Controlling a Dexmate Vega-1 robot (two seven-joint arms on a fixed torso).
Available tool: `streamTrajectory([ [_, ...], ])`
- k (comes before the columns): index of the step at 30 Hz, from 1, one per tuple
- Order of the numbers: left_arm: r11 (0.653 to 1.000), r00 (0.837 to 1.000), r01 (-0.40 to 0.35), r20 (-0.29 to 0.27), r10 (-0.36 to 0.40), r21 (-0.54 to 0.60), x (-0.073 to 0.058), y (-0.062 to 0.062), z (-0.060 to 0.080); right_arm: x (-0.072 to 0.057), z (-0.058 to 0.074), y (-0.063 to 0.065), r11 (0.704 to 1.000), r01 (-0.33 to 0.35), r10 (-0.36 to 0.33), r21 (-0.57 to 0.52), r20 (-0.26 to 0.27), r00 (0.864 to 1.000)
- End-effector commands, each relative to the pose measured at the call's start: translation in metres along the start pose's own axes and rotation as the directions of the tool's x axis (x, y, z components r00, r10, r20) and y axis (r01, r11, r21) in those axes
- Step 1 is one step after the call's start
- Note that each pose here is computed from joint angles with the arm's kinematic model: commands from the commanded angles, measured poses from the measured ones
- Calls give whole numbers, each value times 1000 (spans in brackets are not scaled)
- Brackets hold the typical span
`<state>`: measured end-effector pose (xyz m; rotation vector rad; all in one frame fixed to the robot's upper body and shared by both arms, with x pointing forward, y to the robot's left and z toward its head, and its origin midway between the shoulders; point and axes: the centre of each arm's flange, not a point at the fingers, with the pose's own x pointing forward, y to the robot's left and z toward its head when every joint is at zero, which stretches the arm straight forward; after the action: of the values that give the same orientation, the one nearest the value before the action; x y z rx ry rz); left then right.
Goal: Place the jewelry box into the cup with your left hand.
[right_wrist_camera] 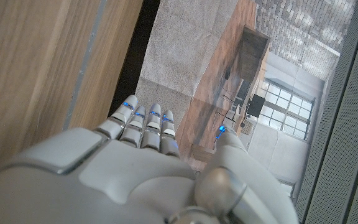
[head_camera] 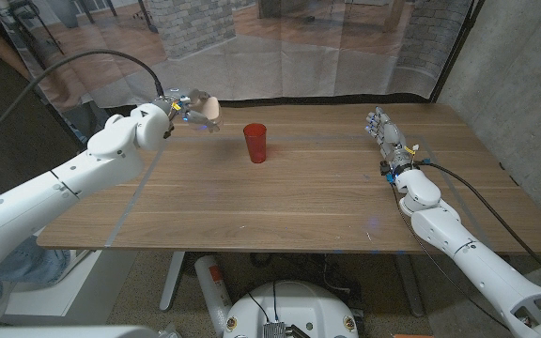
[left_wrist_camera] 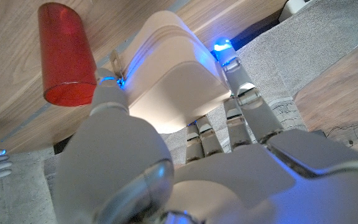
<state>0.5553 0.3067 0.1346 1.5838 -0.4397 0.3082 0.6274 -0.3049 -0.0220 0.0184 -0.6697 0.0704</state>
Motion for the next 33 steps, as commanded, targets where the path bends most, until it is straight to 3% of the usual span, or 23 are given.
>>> streamTrajectory([
  [1,1000,999,-21,41,21,4,5,5,8,0,1,1,1000,4,-4,-4,0,1000],
  [23,999,992,-38,121,42,-34,1,15,26,2,-2,-1,1000,2,-2,1,-5,1000],
  [33,999,985,-46,165,48,-20,-1,16,40,3,-2,-2,1000,4,-4,2,-2,1000],
])
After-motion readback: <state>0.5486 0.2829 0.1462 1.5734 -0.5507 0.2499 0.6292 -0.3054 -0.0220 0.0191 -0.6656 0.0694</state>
